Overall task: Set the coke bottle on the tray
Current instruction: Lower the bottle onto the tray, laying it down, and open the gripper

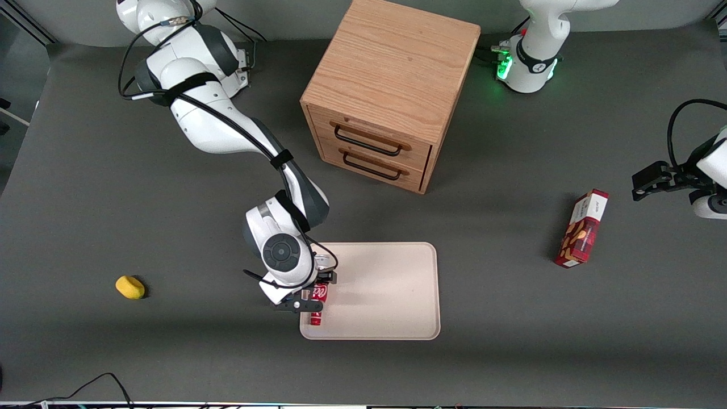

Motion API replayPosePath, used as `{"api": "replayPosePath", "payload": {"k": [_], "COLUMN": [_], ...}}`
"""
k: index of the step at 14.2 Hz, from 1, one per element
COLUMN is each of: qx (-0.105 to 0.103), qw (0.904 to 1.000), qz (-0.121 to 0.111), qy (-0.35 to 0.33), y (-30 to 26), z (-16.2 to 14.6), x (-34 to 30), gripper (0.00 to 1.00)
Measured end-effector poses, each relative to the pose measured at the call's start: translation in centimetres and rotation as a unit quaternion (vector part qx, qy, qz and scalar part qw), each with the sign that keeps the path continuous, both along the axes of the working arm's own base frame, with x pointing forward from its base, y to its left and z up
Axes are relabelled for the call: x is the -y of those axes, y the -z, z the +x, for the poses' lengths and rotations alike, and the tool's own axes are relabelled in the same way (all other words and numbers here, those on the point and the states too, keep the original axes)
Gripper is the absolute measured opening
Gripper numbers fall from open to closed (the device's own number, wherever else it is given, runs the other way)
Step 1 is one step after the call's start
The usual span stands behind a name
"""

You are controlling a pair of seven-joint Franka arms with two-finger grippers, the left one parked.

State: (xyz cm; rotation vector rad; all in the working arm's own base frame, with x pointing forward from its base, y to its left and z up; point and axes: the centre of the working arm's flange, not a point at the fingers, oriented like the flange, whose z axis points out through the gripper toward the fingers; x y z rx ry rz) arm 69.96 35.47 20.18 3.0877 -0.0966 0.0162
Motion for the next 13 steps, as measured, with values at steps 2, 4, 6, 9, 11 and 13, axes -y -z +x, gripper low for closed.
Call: {"api": "replayPosePath", "payload": {"k": [2, 4, 6, 9, 11, 13], "qx": [0.0, -0.004, -0.01, -0.017, -0.027, -0.04], "qw": [1.0, 1.0, 0.9999, 0.9997, 0.9995, 0.999], "qz": [0.0, -0.002, -0.004, -0.008, -0.01, -0.014], "qy": [0.006, 0.008, 0.012, 0.017, 0.016, 0.014], "y": [-0.2, -0.4, -0.5, -1.2, -2.7, -4.6], "z": [0.0, -0.1, -0.3, -0.5, -0.9, -1.4], "x": [0.0, 0.0, -0.1, -0.1, -0.5, -0.8], "gripper": [1.0, 1.0, 1.0, 1.0, 1.0, 1.0]}}
